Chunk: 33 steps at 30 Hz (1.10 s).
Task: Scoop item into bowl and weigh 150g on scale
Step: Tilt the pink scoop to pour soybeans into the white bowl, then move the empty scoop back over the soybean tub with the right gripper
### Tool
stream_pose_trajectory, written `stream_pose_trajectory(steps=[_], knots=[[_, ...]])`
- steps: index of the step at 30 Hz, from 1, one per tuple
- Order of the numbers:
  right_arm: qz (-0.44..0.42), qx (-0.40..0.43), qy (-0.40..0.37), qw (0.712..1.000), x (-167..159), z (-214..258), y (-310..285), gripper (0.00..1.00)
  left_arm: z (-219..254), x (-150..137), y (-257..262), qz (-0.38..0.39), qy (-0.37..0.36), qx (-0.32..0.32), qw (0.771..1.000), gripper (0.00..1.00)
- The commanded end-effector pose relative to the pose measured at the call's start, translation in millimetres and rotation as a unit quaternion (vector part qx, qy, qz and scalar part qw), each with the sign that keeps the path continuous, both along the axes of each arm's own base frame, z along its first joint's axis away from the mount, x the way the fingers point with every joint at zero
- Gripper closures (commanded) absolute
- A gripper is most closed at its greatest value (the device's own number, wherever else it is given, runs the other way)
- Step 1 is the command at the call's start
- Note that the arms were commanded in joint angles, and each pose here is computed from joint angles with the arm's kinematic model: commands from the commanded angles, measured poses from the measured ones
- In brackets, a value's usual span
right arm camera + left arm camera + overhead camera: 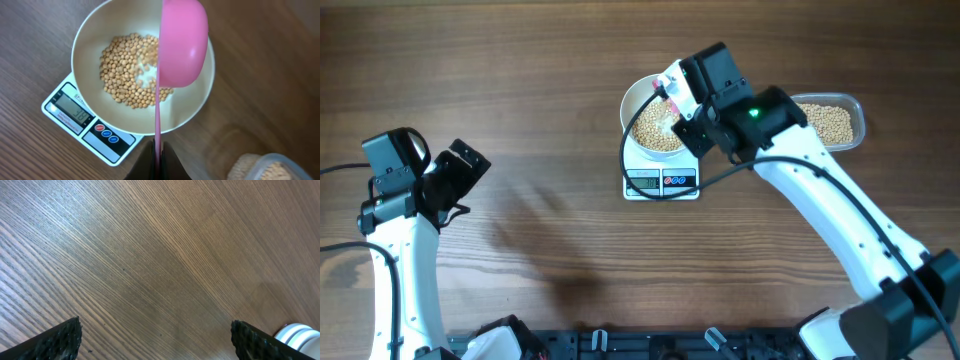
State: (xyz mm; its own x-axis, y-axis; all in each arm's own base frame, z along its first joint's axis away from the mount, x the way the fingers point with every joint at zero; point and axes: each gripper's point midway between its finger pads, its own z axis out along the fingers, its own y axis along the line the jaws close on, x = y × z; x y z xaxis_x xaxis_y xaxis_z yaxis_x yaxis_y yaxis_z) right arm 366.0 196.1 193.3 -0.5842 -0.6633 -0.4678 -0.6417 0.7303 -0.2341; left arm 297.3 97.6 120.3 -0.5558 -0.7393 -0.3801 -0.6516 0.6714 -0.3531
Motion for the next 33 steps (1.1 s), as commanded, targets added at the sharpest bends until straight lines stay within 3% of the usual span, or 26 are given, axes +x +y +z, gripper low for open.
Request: stream_pose_trajectory(steps=[1, 11, 19, 23, 28, 33], knots=[[-0.01, -0.03, -0.06, 0.998, 5, 32, -11, 0.96, 0, 0, 0, -0.009, -0.001, 0.0, 1.0, 0.0], [0.008, -0.058, -0.085, 0.995, 1, 43, -10, 0.96, 0, 0, 0, -0.009, -0.001, 0.0, 1.0, 0.0], [-0.063, 0.11, -0.008, 0.992, 3, 49, -15, 0.96, -1, 0, 0, -0.009, -0.001, 0.0, 1.0, 0.0], [-0.135, 0.146, 0.021, 0.98, 13, 63, -77, 0.96, -1, 0, 0, -0.009, -0.001, 0.0, 1.0, 0.0], [-0.24, 0.12, 0.048, 0.962, 6, 58, -175, 0.96, 0, 0, 0, -0.009, -0.001, 0.0, 1.0, 0.0], [-0.28, 0.091, 0.055, 0.954, -5, 52, -232, 0.96, 0, 1, 0, -0.008, -0.003, 0.001, 1.0, 0.0]])
